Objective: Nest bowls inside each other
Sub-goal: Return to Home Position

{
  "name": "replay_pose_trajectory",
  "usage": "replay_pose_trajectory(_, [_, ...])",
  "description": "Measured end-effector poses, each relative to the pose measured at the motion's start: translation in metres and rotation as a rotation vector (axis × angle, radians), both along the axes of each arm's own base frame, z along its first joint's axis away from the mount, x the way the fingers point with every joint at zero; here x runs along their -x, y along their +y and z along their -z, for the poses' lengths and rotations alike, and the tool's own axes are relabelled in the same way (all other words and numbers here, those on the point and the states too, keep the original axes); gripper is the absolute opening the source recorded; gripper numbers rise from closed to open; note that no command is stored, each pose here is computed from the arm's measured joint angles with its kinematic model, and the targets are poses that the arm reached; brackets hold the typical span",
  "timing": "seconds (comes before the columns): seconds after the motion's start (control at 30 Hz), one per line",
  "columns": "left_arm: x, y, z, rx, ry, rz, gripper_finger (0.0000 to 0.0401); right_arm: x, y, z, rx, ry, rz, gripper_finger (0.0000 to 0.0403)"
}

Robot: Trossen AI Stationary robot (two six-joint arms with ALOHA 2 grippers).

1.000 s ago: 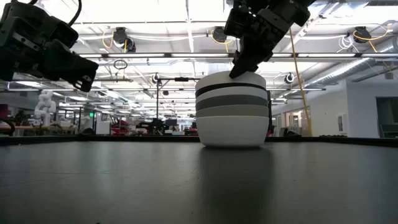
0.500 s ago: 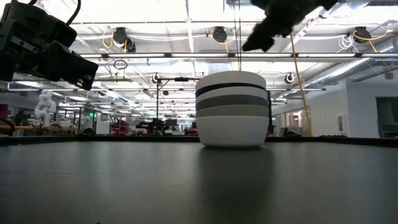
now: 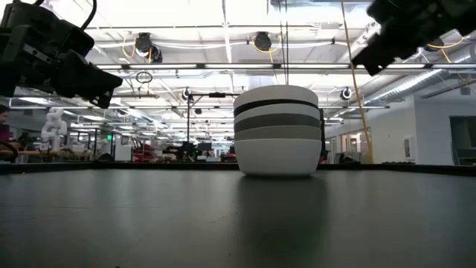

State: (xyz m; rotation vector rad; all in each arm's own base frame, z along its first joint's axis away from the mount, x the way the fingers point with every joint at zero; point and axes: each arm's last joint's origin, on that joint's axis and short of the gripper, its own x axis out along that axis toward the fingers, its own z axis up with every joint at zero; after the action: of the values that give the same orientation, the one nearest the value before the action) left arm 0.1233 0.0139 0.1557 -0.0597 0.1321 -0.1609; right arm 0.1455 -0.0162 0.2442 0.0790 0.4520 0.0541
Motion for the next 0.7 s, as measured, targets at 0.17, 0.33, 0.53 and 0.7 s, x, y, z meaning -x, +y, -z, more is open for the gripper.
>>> replay_pose_trajectory(0.17, [0.000,0.000,-0.001,0.023,-0.008,0.011,0.0001,0.024,0.002,0.020,-0.013,-0.047,0.058,0.0001])
replay_pose_trajectory(0.33, [0.000,-0.001,-0.001,0.032,-0.008,0.042,0.0001,0.041,0.005,0.039,-0.039,-0.096,0.073,0.0000])
replay_pose_trajectory(0.53, [0.000,0.000,-0.001,0.032,-0.007,-0.003,0.0002,0.042,0.005,0.052,-0.079,-0.248,0.088,0.0000])
replay_pose_trajectory(0.7, [0.000,0.001,-0.001,0.036,-0.007,-0.050,0.0005,0.038,0.004,0.071,-0.094,-0.280,0.091,0.0000])
